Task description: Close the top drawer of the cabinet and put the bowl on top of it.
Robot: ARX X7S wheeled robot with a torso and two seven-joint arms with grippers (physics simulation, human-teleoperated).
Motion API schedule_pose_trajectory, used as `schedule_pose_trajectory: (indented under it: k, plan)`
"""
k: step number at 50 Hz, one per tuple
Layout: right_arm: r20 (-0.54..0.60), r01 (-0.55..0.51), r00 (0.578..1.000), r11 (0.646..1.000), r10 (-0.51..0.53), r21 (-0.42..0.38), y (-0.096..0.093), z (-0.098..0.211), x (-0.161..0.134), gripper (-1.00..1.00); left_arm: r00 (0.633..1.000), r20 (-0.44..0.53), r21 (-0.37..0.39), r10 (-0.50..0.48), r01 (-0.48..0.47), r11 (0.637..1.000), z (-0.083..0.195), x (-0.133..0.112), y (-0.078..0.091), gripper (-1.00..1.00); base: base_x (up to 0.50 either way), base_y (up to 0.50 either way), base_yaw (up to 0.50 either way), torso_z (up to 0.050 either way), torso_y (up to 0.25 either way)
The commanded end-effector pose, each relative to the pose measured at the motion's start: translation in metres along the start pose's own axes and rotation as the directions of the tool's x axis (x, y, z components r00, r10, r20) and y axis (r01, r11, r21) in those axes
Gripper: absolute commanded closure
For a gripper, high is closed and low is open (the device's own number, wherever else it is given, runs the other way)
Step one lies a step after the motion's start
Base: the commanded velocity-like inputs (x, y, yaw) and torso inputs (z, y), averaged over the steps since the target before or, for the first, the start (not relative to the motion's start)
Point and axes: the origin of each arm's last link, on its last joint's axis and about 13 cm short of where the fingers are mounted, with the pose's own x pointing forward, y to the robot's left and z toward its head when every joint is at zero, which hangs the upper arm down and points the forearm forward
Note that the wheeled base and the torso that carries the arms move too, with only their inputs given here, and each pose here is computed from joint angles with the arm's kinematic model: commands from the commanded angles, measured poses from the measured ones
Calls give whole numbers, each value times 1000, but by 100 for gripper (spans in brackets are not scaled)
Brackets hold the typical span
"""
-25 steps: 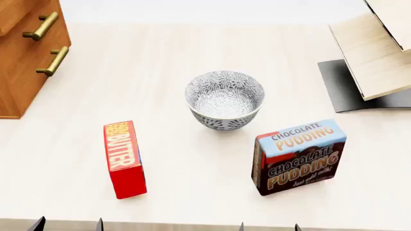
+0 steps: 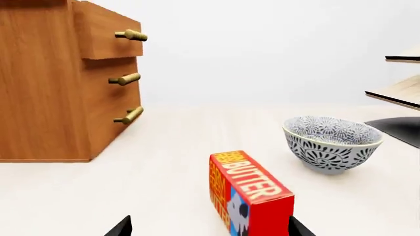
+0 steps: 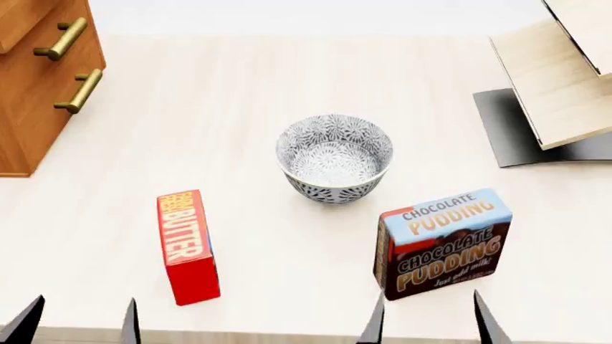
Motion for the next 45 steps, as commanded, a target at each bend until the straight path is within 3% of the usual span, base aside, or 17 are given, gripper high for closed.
schedule_pose_trajectory:
  k: [1,8,23,45]
  plan:
    - [114,20,993,999,-15,-40,-10,48,-1,-100,995,98,29,-2,-1,1000,44,-4,-1,-100,0,0,0,0,0]
    - [143,20,990,999,-13,-49,-12,63,-1,-100,991,132,34,-7,3,999,56,-5,-2,-100,0,0,0,0,0]
    - [113,10,994,999,-5,-38,-12,53,-3,-100,991,132,27,11,-14,1000,53,-3,-1,-100,0,11,0,0,0]
    - [105,-13,994,1000,15,-23,-9,48,-3,-100,991,131,30,8,-12,999,51,-4,0,-100,0,500,0,0,0]
